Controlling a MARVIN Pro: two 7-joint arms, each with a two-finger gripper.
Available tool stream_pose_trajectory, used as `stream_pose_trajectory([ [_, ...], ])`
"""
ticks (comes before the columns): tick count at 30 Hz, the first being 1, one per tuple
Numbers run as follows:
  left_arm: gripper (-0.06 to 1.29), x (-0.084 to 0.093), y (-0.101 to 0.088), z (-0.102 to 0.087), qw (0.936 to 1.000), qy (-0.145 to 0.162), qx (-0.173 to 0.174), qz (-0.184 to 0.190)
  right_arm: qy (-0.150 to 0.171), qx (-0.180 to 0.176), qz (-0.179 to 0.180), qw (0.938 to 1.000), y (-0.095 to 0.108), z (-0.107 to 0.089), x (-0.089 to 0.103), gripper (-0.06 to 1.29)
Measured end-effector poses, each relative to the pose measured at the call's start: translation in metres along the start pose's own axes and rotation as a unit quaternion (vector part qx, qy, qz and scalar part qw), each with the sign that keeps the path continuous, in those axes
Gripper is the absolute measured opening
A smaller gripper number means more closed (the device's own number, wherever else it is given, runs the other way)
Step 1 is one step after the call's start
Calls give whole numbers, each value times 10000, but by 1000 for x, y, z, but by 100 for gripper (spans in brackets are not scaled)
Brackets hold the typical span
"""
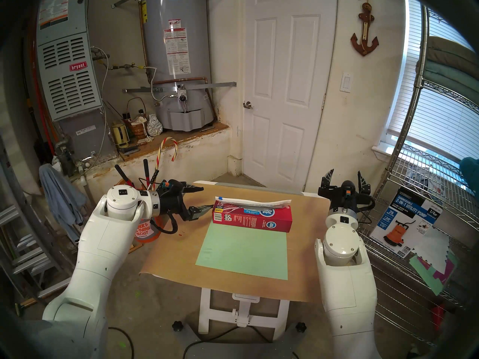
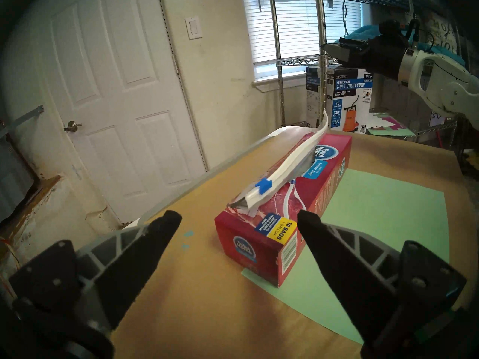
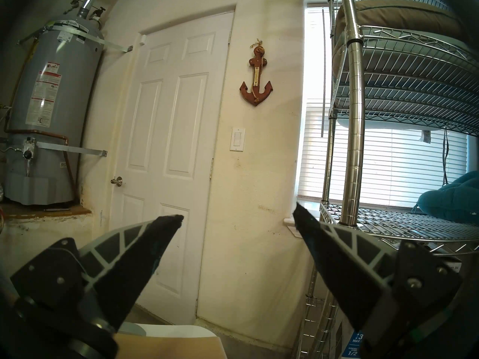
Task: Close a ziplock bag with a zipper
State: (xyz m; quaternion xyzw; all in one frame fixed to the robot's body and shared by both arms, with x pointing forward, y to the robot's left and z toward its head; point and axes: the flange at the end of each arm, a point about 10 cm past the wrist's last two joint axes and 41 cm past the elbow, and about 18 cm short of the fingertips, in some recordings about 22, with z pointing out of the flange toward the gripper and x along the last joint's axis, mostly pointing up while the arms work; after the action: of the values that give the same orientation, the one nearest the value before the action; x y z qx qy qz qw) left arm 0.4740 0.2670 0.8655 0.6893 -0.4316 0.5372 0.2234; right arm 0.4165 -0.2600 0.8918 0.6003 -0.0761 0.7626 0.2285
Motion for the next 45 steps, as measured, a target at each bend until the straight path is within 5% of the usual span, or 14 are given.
stream_pose_trajectory([
  [21, 125, 0, -16, 31, 9987, 149, -484, -2, -1, 0, 0, 10000, 0, 0, 0, 123],
  [28, 99, 1, -19, 30, 9982, 223, -548, 42, -1, 0, 0, 10000, 0, 0, 0, 123],
  [31, 72, 2, -18, 29, 9979, 246, -598, 51, -2, 0, -1, 10000, 0, 0, 0, 123],
  [45, 73, -3, -13, 28, 9963, 230, -829, 10, -1, 0, -1, 10000, 0, 0, 0, 123],
])
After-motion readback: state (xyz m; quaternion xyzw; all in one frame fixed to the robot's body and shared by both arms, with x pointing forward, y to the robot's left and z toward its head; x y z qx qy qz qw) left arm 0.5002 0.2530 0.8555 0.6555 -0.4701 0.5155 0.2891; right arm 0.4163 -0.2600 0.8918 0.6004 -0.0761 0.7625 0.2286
